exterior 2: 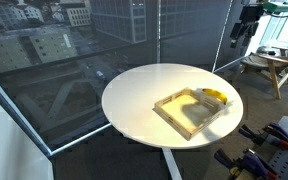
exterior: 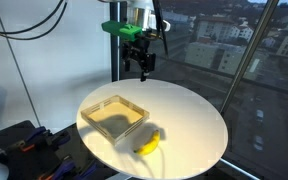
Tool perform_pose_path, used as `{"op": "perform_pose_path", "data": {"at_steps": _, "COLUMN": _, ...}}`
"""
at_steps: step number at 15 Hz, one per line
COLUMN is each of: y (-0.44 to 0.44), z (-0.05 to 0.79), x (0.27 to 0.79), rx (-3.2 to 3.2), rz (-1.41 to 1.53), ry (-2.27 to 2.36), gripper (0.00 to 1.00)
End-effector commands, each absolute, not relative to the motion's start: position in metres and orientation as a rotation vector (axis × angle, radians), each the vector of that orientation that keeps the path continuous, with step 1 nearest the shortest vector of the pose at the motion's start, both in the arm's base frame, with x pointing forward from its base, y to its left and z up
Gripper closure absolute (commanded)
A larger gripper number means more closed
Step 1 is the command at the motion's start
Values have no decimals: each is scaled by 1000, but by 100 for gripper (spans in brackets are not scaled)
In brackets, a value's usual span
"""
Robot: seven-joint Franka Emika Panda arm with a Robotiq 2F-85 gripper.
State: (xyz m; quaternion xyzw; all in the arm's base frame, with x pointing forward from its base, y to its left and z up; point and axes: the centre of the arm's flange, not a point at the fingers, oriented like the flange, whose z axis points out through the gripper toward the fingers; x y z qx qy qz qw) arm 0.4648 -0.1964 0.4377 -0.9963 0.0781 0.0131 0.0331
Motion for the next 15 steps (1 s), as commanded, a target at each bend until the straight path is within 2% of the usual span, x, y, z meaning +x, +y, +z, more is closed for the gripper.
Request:
{"op": "perform_pose_path", "data": {"at_steps": 1, "y": -204, "z": 432, "x": 481, "rx": -3053, "rz": 8, "ry": 280, "gripper": 0}}
{"op": "perform_pose_path", "data": {"at_steps": 15, "y": -224, "z": 389, "x": 516, "rx": -3079, "rz": -39, "ry": 317, "gripper": 0}}
